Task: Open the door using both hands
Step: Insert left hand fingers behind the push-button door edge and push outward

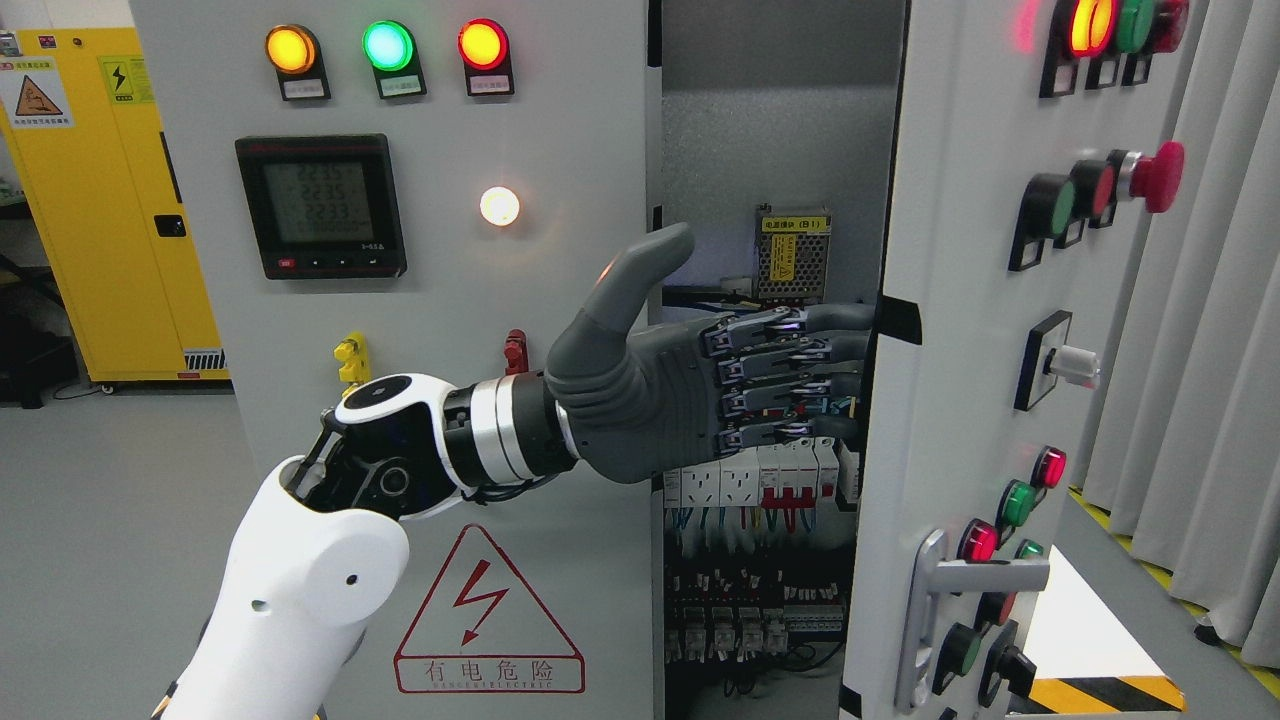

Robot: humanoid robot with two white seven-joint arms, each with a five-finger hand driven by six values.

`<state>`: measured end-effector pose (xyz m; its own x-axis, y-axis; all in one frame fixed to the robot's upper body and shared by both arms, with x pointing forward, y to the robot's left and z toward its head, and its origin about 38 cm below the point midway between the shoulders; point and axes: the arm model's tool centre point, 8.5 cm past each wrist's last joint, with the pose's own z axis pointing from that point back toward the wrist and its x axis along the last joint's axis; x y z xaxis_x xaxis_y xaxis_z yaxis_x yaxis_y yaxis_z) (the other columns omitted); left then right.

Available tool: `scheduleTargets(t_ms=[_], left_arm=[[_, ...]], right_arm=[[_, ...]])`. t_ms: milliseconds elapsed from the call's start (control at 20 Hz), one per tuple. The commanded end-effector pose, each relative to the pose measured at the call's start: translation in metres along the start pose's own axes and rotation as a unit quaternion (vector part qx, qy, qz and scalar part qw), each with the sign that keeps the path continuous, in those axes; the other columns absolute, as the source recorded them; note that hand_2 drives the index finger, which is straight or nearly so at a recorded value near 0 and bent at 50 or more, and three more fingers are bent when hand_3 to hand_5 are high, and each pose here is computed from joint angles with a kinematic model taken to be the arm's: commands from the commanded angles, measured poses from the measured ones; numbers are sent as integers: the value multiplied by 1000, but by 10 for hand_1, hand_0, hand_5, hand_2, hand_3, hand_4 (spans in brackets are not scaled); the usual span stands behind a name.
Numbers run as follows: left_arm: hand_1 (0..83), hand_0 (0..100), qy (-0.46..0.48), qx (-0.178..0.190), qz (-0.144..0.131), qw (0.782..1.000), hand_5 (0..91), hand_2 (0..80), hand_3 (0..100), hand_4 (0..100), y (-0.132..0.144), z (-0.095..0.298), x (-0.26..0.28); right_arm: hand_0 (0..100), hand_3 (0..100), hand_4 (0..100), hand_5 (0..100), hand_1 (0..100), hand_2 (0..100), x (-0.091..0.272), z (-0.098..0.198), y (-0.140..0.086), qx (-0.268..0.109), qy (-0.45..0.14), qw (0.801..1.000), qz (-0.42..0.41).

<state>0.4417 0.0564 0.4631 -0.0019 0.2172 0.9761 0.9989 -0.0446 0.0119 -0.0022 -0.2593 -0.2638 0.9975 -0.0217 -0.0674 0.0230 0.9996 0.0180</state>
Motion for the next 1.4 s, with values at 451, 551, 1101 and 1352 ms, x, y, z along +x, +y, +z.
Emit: scheduleTargets(t_ms=[451,551,1101,1352], left_arm=[[0,0,-4,-23,22,999,0,0,0,0,-16,-69,-14],[0,0,-5,-33,25,999,0,0,0,0,-20,-78,-14],[0,0,-16,-68,17,997,0,0,0,0,-41,-102,-5],[0,0,-15,-85,23,996,0,0,0,0,-50,-118,-9]], right_arm=[[201,0,0,0,123,0,0,2,-20,-15,0,1000,0],[201,0,0,0,123,0,0,2,-20,-15,0,1000,0],[201,0,0,0,123,0,0,2,-20,-15,0,1000,0],[201,0,0,0,123,0,0,2,-20,-15,0,1000,-1]])
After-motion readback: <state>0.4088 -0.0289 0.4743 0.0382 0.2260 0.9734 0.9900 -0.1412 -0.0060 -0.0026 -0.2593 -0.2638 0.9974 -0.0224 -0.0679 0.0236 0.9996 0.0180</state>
